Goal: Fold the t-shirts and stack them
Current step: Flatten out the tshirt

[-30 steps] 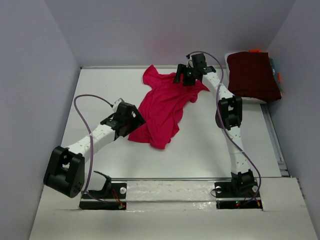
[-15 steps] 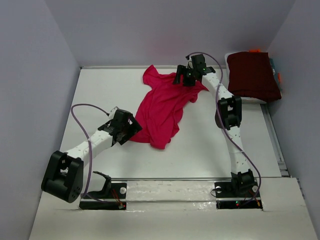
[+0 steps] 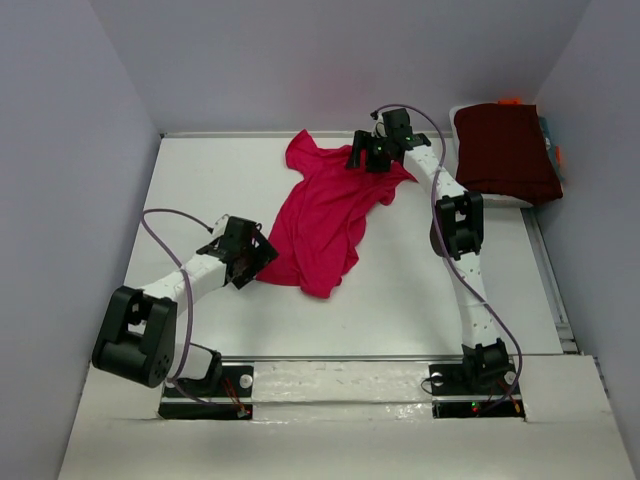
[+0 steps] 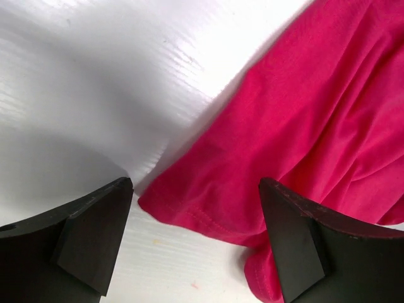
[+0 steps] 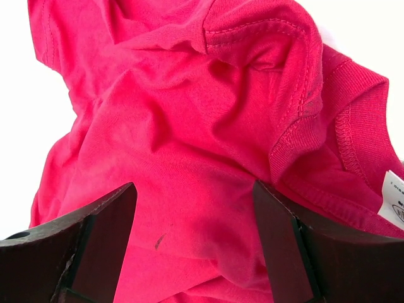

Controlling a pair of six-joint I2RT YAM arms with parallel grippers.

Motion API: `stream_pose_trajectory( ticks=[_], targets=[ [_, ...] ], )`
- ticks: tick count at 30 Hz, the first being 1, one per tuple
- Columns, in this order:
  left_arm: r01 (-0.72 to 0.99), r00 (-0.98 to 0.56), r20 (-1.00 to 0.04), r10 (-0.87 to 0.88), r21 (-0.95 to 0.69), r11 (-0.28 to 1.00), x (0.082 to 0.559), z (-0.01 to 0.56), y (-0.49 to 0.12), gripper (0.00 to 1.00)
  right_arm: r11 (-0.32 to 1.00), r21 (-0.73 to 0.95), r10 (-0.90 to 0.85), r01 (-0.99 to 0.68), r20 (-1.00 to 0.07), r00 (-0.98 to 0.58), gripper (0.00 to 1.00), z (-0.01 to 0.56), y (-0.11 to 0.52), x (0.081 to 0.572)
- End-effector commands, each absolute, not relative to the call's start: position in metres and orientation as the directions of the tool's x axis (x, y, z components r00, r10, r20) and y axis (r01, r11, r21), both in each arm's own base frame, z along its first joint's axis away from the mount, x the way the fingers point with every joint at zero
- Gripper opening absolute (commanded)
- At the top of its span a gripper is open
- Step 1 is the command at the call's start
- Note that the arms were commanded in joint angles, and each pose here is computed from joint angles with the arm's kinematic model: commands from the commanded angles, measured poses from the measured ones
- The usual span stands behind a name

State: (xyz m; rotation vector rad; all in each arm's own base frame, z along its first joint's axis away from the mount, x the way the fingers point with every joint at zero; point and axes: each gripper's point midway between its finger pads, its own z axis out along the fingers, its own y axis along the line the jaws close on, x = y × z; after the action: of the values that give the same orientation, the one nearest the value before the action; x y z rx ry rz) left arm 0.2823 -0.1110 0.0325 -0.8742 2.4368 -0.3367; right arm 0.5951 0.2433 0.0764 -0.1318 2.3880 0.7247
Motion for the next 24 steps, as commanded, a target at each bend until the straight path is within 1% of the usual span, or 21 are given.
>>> stream_pose_trajectory(
  ticks=[1, 2, 3, 5, 8, 9, 11, 14, 16, 17, 18, 19, 20, 21, 22, 23, 24],
  targets=[
    [-0.502, -0.663, -0.369, -0.651, -0.426, 0.753, 0.292, 0.026, -0.117, 0.93, 0.833, 0.46, 0.074, -0.307, -0.643, -0.762, 0.8, 0.09, 0.244, 0.602],
    [-0.494, -0.68, -0.346, -0.646, -0.436, 0.753, 0.29, 0.022, -0.122, 0.91, 0.833, 0.459, 0.075, -0.307, -0.645, -0.761, 0.8, 0.09, 0.244, 0.602],
    [-0.492, -0.683, -0.342, -0.646, -0.438, 0.752, 0.292, 0.018, -0.124, 0.87, 0.833, 0.459, 0.075, -0.309, -0.647, -0.759, 0.8, 0.092, 0.244, 0.603],
    [-0.479, -0.705, -0.308, -0.639, -0.459, 0.749, 0.29, 0.014, -0.132, 0.85, 0.833, 0.458, 0.077, -0.31, -0.651, -0.755, 0.8, 0.092, 0.244, 0.604],
    [-0.468, -0.723, -0.284, -0.63, -0.47, 0.749, 0.289, 0.01, -0.138, 0.7, 0.854, 0.423, 0.081, -0.304, -0.685, -0.724, 0.8, 0.095, 0.239, 0.614],
    [-0.466, -0.723, -0.283, -0.63, -0.472, 0.748, 0.289, 0.011, -0.138, 0.67, 0.861, 0.411, 0.083, -0.3, -0.695, -0.714, 0.8, 0.097, 0.237, 0.617],
    [-0.463, -0.727, -0.281, -0.627, -0.474, 0.749, 0.288, 0.011, -0.139, 0.66, 0.873, 0.392, 0.092, -0.29, -0.716, -0.692, 0.82, 0.101, 0.234, 0.624],
    [-0.458, -0.729, -0.279, -0.625, -0.478, 0.749, 0.287, 0.014, -0.14, 0.58, 0.89, 0.37, 0.12, -0.268, -0.755, -0.644, 0.83, 0.114, 0.228, 0.636],
    [-0.453, -0.73, -0.28, -0.623, -0.484, 0.749, 0.288, 0.017, -0.14, 0.5, 0.898, 0.368, 0.152, -0.243, -0.776, -0.612, 0.83, 0.121, 0.225, 0.644],
    [-0.452, -0.731, -0.281, -0.622, -0.484, 0.749, 0.288, 0.017, -0.14, 0.44, 0.899, 0.368, 0.163, -0.239, -0.786, -0.596, 0.83, 0.126, 0.224, 0.646],
    [-0.446, -0.731, -0.284, -0.62, -0.488, 0.75, 0.288, 0.02, -0.141, 0.32, 0.904, 0.36, 0.179, -0.231, -0.809, -0.56, 0.84, 0.136, 0.222, 0.653],
    [-0.443, -0.734, -0.284, -0.617, -0.488, 0.752, 0.288, 0.021, -0.141, 0.23, 0.905, 0.356, 0.187, -0.233, -0.824, -0.535, 0.84, 0.143, 0.221, 0.658],
    [-0.443, -0.734, -0.285, -0.616, -0.487, 0.753, 0.288, 0.021, -0.141, 0.19, 0.906, 0.35, 0.186, -0.237, -0.834, -0.52, 0.84, 0.146, 0.221, 0.661],
    [-0.441, -0.736, -0.283, -0.614, -0.487, 0.754, 0.288, 0.021, -0.141, 0.17, 0.909, 0.343, 0.182, -0.236, -0.837, -0.516, 0.85, 0.142, 0.22, 0.664],
    [-0.436, -0.739, -0.282, -0.611, -0.491, 0.754, 0.287, 0.023, -0.142, 0.15, 0.912, 0.333, 0.185, -0.239, -0.855, -0.484, 0.86, 0.153, 0.219, 0.67],
    [-0.435, -0.74, -0.282, -0.611, -0.493, 0.754, 0.287, 0.023, -0.142, 0.09, 0.914, 0.323, 0.177, -0.244, -0.861, -0.476, 0.86, 0.154, 0.219, 0.672],
    [-0.434, -0.741, -0.28, -0.61, -0.494, 0.753, 0.286, 0.024, -0.143, 0.06, 0.918, 0.314, 0.167, -0.24, -0.858, -0.486, 0.88, 0.141, 0.219, 0.675]
  ],
)
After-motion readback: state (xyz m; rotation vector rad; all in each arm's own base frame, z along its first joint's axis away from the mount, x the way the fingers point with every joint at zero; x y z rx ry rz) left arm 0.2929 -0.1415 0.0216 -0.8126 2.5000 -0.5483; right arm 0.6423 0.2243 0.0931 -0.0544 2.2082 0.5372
